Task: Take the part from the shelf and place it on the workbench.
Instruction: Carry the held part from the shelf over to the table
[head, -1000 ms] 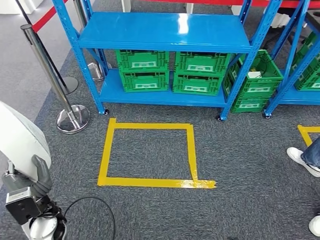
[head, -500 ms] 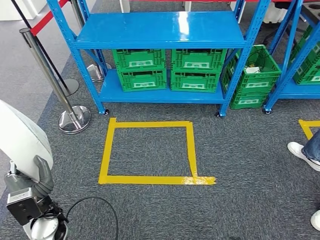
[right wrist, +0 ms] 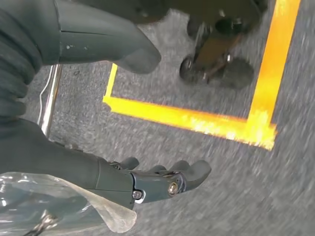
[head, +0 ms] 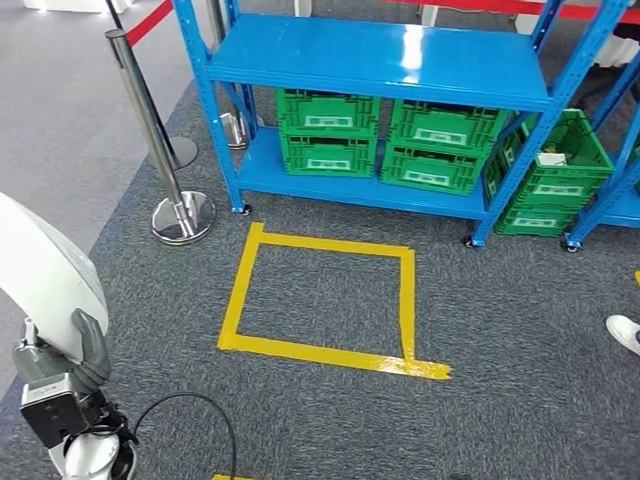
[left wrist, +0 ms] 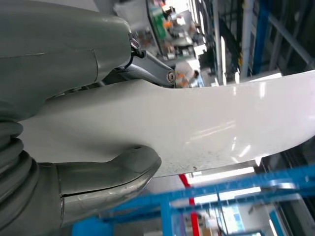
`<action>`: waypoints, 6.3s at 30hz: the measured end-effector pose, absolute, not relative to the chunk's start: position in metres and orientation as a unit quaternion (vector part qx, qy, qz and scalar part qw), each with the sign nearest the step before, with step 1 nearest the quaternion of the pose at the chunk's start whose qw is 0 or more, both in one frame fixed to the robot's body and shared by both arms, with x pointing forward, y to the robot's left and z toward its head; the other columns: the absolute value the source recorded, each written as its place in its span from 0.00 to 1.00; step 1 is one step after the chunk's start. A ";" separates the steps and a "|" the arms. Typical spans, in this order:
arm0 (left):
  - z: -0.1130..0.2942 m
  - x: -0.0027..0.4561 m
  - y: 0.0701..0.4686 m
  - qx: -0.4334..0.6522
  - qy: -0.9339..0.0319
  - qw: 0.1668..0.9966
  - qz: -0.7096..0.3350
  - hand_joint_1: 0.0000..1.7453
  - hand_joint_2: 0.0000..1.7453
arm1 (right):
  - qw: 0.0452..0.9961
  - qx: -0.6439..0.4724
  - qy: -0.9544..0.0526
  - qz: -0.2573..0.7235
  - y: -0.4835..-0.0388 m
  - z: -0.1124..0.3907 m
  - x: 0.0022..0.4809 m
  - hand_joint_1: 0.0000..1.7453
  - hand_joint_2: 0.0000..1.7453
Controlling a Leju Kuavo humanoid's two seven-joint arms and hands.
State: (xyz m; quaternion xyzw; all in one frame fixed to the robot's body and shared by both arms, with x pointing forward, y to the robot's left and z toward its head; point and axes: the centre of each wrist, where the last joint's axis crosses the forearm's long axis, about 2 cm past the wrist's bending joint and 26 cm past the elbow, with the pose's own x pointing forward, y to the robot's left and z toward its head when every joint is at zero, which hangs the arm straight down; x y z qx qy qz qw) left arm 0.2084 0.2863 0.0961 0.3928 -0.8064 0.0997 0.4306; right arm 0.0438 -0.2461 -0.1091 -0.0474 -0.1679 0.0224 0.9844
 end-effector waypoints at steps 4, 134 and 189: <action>0.095 0.208 0.284 0.392 -0.806 0.433 0.101 1.00 1.00 | 0.985 -0.048 -0.165 0.018 -0.246 -0.110 0.040 0.00 1.00; 0.096 0.206 0.287 0.389 -0.804 0.434 0.114 1.00 1.00 | 0.985 -0.038 -0.168 0.028 -0.250 -0.110 0.040 0.00 1.00; 0.105 0.217 0.285 0.377 -0.817 0.419 0.117 1.00 1.00 | 0.984 -0.036 -0.173 0.021 -0.252 -0.110 0.044 0.00 1.00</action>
